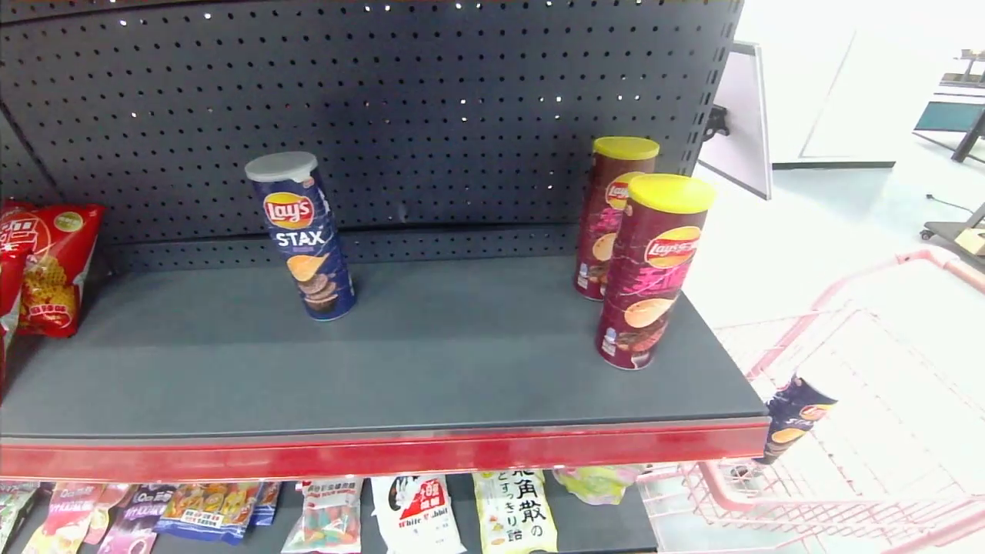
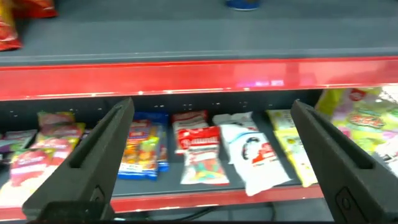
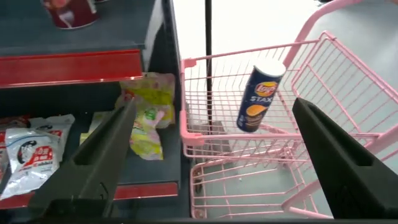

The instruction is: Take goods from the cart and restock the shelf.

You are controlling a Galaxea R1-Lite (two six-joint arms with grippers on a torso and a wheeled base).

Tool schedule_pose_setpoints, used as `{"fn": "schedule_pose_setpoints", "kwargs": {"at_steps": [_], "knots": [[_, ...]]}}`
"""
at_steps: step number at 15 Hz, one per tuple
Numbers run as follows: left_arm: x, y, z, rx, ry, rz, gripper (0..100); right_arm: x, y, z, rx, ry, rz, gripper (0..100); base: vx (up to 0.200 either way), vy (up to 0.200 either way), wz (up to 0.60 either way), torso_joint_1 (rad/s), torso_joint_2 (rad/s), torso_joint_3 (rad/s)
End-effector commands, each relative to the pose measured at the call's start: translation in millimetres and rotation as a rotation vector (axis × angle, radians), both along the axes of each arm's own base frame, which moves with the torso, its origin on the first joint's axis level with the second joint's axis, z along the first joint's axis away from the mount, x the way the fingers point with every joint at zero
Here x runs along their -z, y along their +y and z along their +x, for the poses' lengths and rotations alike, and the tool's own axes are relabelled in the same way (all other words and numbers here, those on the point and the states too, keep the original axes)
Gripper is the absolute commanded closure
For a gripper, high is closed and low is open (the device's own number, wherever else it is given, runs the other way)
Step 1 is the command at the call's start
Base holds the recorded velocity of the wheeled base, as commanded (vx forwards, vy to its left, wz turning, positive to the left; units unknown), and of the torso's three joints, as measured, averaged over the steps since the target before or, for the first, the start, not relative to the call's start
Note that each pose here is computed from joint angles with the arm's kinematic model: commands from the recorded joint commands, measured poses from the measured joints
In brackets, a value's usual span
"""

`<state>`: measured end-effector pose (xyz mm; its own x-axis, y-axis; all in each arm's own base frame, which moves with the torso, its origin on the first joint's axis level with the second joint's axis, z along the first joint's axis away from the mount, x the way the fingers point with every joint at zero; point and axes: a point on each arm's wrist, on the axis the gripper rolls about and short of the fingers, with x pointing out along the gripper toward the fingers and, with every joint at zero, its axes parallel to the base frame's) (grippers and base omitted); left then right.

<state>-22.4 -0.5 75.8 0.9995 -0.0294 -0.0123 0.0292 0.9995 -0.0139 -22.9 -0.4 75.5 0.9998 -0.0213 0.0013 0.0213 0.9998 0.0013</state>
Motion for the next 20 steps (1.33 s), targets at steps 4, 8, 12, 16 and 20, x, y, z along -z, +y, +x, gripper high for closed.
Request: {"fn": "schedule_pose_setpoints", "kwargs": {"at_steps": [4, 8, 12, 16, 20], "knots": [[0.1, 0.0, 0.0, 0.000, 0.000, 0.000, 0, 0.0, 0.0, 0.1, 0.000, 0.001, -0.001, 0, 0.000, -0.200, 0.00, 0.002, 0.00, 0.005], [0.1, 0.0, 0.0, 0.000, 0.000, 0.000, 0, 0.0, 0.0, 0.1, 0.000, 0.001, 0.000, 0, 0.000, -0.200, 0.00, 0.002, 0.00, 0.001], [0.0, 0.0, 0.1, 0.000, 0.001, 0.000, 0, 0.0, 0.0, 0.1, 0.000, 0.001, -0.001, 0, 0.000, -0.200, 0.00, 0.001, 0.00, 0.001], [0.0, 0.0, 0.1, -0.002, 0.001, 0.000, 0, 0.0, 0.0, 0.1, -0.001, 0.001, -0.001, 0, 0.000, -0.200, 0.00, 0.001, 0.00, 0.001], [0.1, 0.0, 0.0, 0.000, 0.000, 0.000, 0, 0.0, 0.0, 0.1, -0.001, 0.001, -0.001, 0, 0.000, -0.200, 0.00, 0.004, 0.00, 0.005]]}}
